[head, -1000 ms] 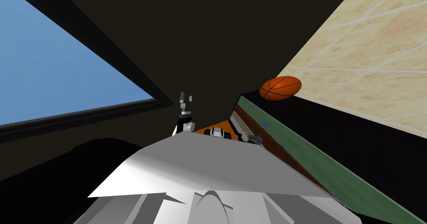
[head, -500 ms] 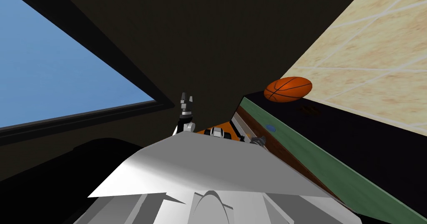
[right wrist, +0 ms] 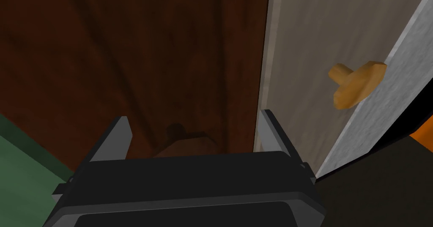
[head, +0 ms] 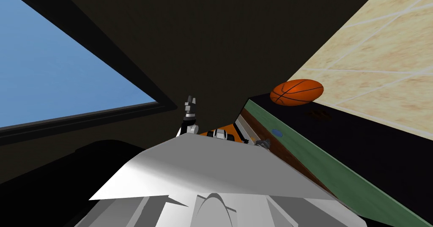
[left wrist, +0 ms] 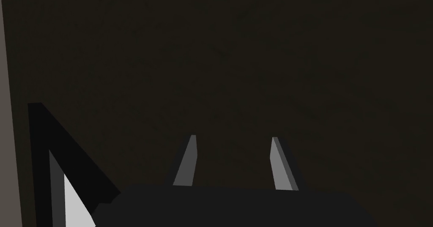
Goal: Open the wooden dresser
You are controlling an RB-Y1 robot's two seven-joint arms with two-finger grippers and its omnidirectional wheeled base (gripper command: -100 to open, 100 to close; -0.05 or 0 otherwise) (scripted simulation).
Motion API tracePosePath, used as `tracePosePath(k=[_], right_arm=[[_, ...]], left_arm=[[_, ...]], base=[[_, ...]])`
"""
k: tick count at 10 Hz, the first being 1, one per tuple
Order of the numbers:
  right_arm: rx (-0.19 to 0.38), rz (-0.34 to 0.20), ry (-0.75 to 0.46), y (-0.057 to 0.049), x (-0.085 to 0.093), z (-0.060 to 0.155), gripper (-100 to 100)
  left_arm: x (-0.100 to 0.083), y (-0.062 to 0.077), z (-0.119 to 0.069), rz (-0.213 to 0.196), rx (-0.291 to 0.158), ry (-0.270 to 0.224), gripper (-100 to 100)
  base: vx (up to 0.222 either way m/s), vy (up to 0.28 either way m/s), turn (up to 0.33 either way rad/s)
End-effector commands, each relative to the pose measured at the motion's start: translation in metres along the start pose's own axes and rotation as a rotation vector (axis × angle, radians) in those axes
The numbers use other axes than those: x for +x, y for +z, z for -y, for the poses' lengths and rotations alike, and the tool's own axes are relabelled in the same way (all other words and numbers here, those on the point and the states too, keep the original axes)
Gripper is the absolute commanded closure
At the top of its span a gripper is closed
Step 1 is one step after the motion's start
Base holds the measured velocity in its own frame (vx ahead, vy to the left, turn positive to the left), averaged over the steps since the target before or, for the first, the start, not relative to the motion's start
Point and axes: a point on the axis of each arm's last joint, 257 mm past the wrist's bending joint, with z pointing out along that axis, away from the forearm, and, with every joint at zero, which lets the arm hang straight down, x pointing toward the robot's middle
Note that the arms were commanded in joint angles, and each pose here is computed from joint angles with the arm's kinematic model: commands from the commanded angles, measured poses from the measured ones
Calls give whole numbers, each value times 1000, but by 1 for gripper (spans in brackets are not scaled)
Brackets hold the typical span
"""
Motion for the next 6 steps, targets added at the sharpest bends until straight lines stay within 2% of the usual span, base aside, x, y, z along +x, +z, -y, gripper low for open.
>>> tracePosePath(k=[1,2,4,6], right_arm=[[-6,-5,6,-2,0,-5,-100],[3,4,-3,0,0,3,100],[14,6,-1,1,0,9,100],[1,14,-6,-7,-4,3,100]], left_arm=[[0,0,0,0,0,0,0],[0,0,0,0,0,0,0],[1,0,-1,-2,-2,-2,0],[1,0,-1,-2,-2,-2,0]], base=[[1,-23,4],[-16,69,-72],[-26,77,-69],[-44,137,-33]])
